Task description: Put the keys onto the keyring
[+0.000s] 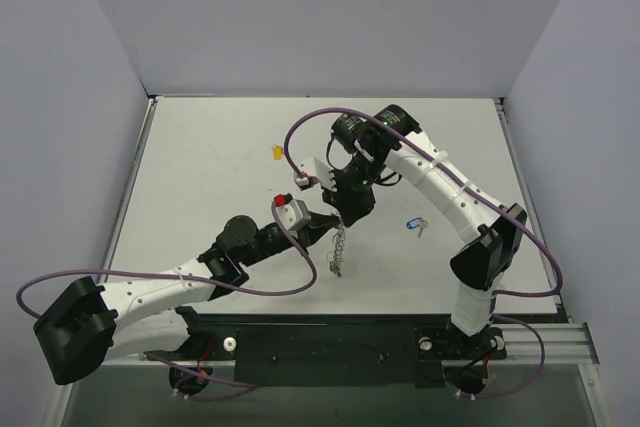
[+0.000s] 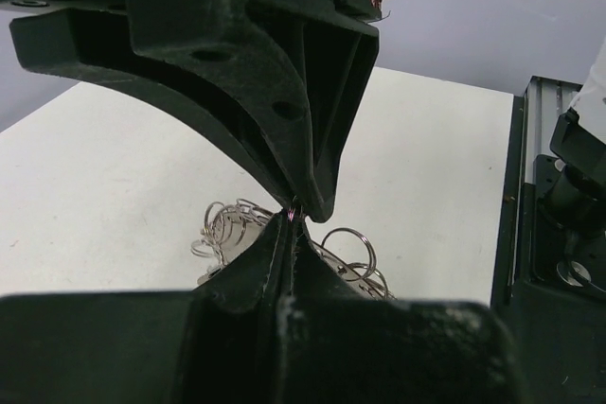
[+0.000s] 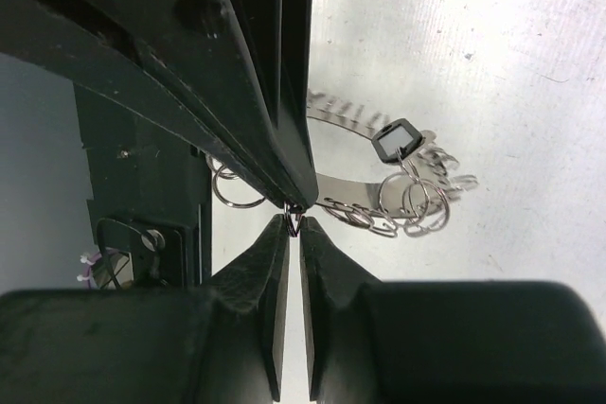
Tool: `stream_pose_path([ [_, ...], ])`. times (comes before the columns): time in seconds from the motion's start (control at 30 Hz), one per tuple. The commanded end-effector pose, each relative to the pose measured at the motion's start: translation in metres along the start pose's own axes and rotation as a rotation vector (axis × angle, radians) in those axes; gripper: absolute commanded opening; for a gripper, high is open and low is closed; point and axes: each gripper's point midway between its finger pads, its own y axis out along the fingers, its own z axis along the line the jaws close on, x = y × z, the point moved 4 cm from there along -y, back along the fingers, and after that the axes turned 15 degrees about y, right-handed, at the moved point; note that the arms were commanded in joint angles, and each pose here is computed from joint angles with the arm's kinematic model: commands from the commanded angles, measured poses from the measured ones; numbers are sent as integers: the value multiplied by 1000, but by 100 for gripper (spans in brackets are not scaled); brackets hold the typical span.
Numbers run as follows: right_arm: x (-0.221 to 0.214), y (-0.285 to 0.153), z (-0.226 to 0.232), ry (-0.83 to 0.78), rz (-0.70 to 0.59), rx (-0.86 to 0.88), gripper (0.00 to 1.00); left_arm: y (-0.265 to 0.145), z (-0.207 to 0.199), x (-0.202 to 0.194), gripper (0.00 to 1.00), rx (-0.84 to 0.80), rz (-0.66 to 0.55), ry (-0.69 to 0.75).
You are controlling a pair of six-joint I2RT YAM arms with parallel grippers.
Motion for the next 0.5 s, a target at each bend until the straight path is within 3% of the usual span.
stream_pose_path([
  [0.0, -31, -16, 40, 98, 95, 128, 6, 0, 2, 31, 0, 9, -147, 0],
  [0.47, -31, -17, 42, 119, 44, 157, 20, -13, 5, 37, 0, 70, -225, -44],
])
